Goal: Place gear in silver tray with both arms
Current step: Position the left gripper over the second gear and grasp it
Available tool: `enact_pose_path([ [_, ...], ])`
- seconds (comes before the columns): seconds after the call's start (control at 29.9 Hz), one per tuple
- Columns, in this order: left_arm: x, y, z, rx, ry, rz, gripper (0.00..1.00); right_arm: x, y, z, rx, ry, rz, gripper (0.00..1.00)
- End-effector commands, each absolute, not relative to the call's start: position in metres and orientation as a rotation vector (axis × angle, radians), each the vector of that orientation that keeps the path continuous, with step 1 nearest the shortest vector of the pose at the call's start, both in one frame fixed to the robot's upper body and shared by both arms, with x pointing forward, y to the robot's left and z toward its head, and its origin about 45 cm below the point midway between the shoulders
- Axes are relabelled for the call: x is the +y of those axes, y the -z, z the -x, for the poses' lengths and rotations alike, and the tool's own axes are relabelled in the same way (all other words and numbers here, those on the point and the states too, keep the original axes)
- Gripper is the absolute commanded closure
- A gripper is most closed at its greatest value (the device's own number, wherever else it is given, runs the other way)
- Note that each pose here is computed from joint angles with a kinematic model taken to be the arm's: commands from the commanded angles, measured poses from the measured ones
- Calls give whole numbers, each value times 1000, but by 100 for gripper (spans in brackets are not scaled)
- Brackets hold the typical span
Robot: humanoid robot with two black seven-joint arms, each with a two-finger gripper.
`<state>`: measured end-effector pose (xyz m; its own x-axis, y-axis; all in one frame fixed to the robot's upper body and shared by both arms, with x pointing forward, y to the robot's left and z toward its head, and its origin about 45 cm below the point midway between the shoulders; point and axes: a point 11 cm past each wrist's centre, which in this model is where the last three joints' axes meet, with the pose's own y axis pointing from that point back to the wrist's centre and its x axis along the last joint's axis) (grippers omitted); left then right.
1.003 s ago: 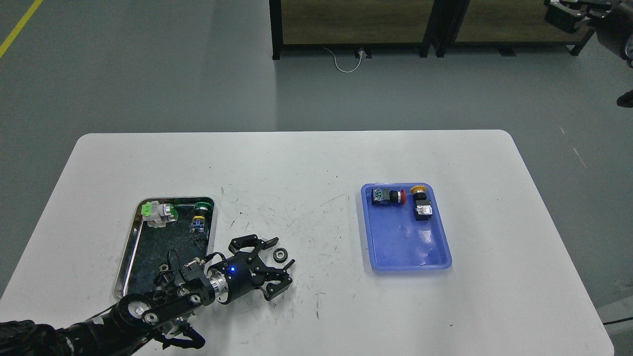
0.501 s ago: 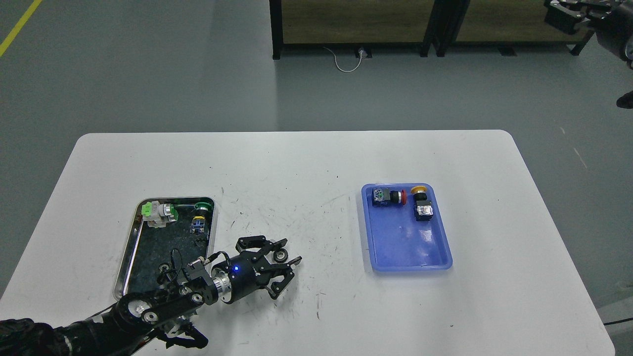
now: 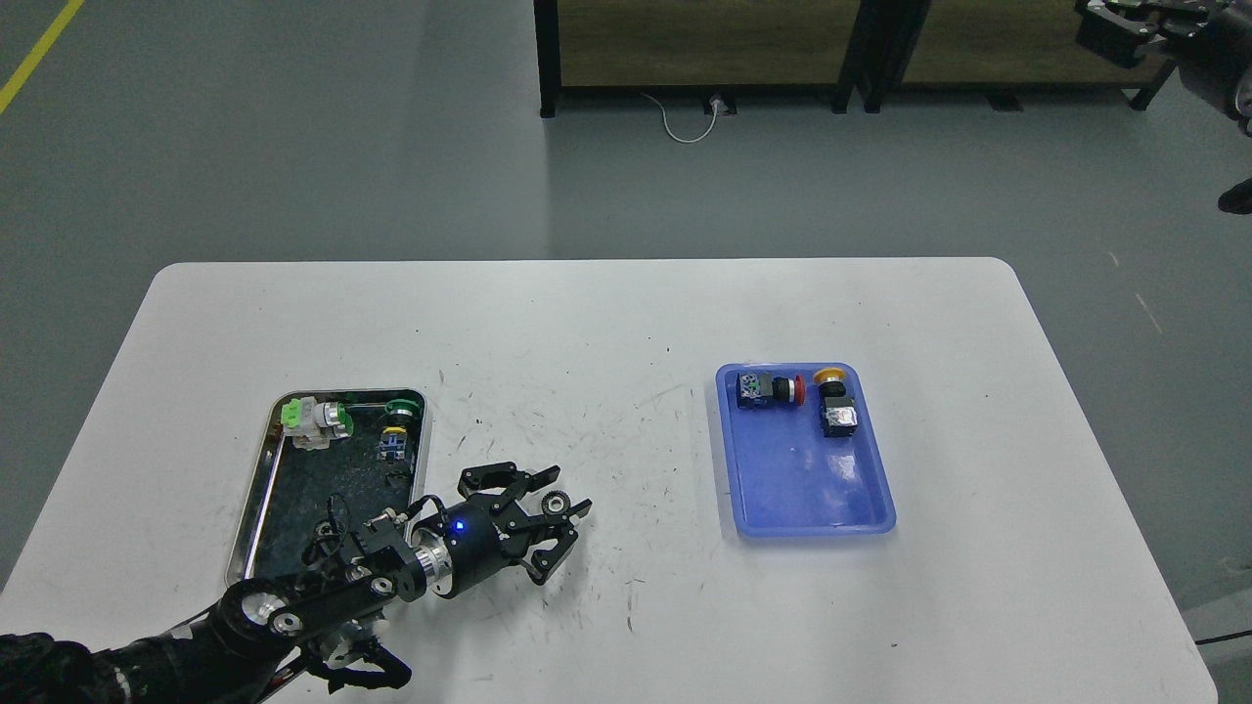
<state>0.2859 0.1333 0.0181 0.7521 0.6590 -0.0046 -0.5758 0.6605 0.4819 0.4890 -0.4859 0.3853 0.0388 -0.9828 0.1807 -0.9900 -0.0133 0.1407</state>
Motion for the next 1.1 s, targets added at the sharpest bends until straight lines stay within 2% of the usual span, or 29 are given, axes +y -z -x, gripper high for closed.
enact_pose_path([
  [0.0,132,-19,-285,186,-700,-469,41,-486,-386,-489,-2033,-48,-2088,0],
  [0.74,143,-11,-278,195,-717,-491,29,-485,-387,-490,-2031,-52,-2087,0],
  [1.07,146,-7,-274,203,-722,-500,32,-486,-388,-489,-2033,-54,-2086,0],
])
